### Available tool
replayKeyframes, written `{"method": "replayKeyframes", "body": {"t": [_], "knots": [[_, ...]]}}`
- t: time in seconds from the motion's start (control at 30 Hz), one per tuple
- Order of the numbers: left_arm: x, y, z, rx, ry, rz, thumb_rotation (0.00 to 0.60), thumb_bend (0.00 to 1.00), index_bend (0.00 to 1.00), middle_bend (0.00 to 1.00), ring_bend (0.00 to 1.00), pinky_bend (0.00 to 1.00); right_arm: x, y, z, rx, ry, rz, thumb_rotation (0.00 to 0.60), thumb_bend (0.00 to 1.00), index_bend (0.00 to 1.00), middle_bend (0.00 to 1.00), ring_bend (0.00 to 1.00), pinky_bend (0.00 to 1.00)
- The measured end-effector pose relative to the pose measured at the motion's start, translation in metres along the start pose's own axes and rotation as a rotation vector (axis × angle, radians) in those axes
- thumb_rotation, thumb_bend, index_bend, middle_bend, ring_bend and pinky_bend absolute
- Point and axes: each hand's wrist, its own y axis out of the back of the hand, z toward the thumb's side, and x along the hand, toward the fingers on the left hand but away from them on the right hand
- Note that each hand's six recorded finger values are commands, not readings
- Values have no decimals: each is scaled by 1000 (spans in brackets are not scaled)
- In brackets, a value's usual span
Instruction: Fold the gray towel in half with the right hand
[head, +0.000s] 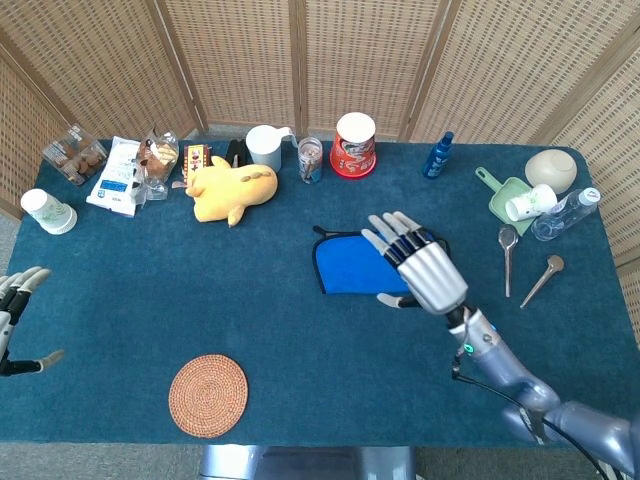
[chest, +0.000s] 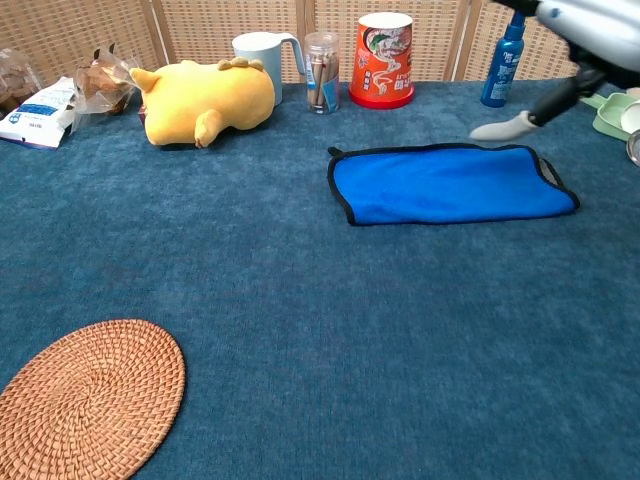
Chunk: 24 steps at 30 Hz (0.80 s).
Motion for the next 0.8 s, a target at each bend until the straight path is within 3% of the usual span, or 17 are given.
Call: {"method": "replayKeyframes", "body": {"t": [0.33, 0.57, 0.8], "knots": [[-7, -1, 0, 11, -1, 13, 600, 114, 0, 0, 0, 0, 65, 21, -34, 24, -165, -2, 381, 0, 30, 16, 0, 188], [-10, 0, 1, 15, 0, 30, 600, 113, 0, 0, 0, 0, 133, 38, -68, 31, -364, 58, 379, 0, 64, 11, 0, 165], [-11, -1, 3, 23, -2, 33, 600, 113, 0, 0, 0, 0, 184, 56, -73, -40, -497, 35, 384, 0, 73, 0, 0, 139]]}}
